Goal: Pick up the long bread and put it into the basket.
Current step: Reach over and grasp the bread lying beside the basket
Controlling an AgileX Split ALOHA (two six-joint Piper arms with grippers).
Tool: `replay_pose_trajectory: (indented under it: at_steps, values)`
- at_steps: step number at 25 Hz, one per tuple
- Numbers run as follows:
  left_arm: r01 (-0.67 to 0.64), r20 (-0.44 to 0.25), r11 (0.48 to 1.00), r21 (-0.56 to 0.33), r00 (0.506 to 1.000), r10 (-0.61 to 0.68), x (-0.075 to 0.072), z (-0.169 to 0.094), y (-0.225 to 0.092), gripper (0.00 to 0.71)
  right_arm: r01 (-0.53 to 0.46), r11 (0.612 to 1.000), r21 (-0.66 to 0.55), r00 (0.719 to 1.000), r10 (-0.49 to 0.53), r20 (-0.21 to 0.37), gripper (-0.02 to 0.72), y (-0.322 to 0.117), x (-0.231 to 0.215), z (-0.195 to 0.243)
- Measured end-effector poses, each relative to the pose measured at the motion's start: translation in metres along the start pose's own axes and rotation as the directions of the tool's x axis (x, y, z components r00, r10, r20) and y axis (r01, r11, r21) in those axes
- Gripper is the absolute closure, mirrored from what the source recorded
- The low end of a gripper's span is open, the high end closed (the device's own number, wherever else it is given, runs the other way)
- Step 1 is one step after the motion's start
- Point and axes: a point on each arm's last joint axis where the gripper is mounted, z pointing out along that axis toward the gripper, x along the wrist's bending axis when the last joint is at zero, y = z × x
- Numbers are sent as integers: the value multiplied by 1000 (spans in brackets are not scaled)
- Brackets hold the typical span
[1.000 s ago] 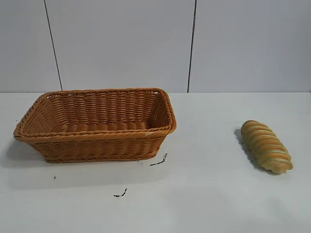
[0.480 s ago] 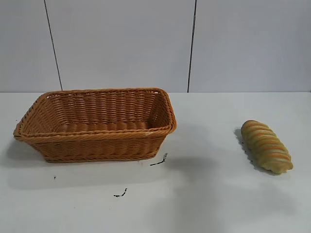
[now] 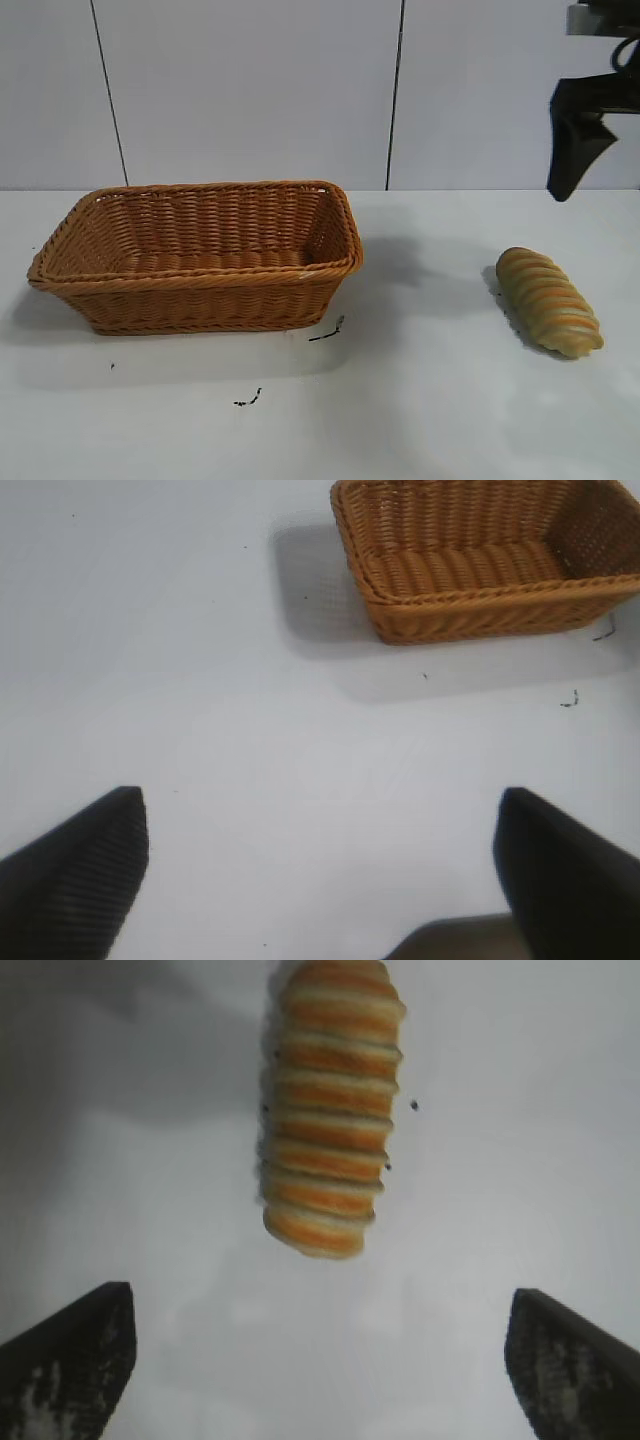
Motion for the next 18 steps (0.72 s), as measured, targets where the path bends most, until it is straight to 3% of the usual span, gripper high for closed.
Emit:
replay_pose_trajectory:
  at_steps: [11,18]
  values:
    - [0,0,1000,0,1000,0,0,0,0,18,-2,998,57,1000,2,4,14,7,-3,75]
    - [0,0,1000,0,1000,0,0,0,0,18,-6,998,64,1000,6,1,14,7,-3,90]
